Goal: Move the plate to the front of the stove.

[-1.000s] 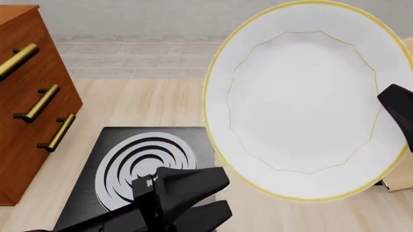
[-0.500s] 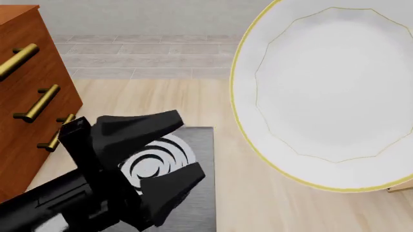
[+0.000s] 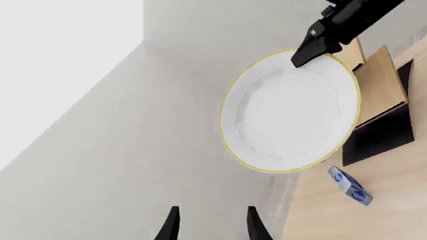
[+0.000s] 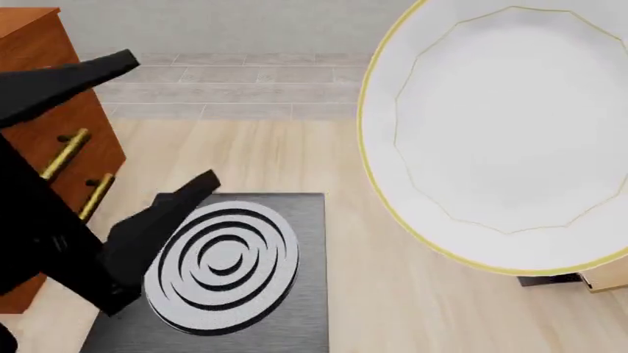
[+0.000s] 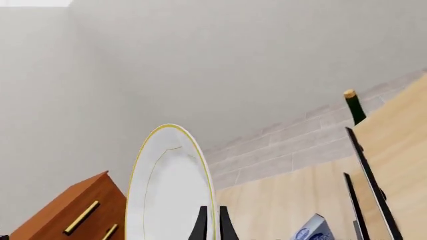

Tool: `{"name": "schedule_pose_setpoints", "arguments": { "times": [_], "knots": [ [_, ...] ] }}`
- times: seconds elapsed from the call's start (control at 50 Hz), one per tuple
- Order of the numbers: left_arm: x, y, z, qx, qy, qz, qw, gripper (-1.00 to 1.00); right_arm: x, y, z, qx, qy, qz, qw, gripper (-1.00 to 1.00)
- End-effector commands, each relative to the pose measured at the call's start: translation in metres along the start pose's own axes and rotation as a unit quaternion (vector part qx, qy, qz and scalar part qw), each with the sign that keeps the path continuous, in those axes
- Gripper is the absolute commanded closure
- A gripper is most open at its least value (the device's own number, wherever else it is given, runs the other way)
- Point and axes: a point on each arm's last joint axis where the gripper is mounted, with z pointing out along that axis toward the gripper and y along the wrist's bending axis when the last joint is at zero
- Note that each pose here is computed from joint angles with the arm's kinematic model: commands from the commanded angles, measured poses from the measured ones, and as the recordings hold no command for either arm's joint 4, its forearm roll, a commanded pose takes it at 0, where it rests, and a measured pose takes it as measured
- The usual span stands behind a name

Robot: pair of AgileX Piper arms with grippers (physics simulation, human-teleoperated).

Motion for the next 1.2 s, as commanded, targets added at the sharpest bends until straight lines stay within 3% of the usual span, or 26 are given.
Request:
{"name": "schedule_pose_setpoints", "arguments": {
  "times": [0.02,0.08,0.16,0.2,0.3,0.38,0.58,1.2],
  "knots": [
    [-0.020,0.057,-0.030,-0.041,0.026,-0.112,0.9925,-1.00,0.001,-0.001,0.014,0.002,0.002,0.032,0.9995,1.00],
    [-0.031,0.080,-0.041,-0.062,0.032,-0.160,0.9846,-1.00,0.002,-0.001,0.024,0.004,0.006,0.034,0.9994,1.00],
    [-0.038,0.096,-0.050,-0.080,0.038,-0.194,0.9770,-1.00,0.004,-0.002,0.035,0.006,0.013,0.033,0.9994,1.00],
    [-0.039,0.096,-0.051,-0.079,0.041,-0.194,0.9770,-1.00,0.004,-0.002,0.039,0.007,0.015,0.032,0.9993,1.00],
    [-0.045,0.109,-0.061,-0.102,0.053,-0.234,0.9654,-1.00,0.005,-0.001,0.057,0.008,0.027,0.030,0.9992,1.00],
    [-0.046,0.111,-0.063,-0.104,0.061,-0.248,0.9612,-1.00,0.008,-0.001,0.072,0.009,0.036,0.030,0.9989,1.00],
    [-0.048,0.112,-0.070,-0.106,0.076,-0.256,0.9577,-1.00,0.013,0.001,0.108,0.007,0.054,0.038,0.9978,1.00],
    [-0.032,0.092,-0.065,-0.075,0.136,-0.279,0.9475,-1.00,0.056,0.007,0.223,0.003,0.104,0.106,0.9889,1.00]
  ]
}}
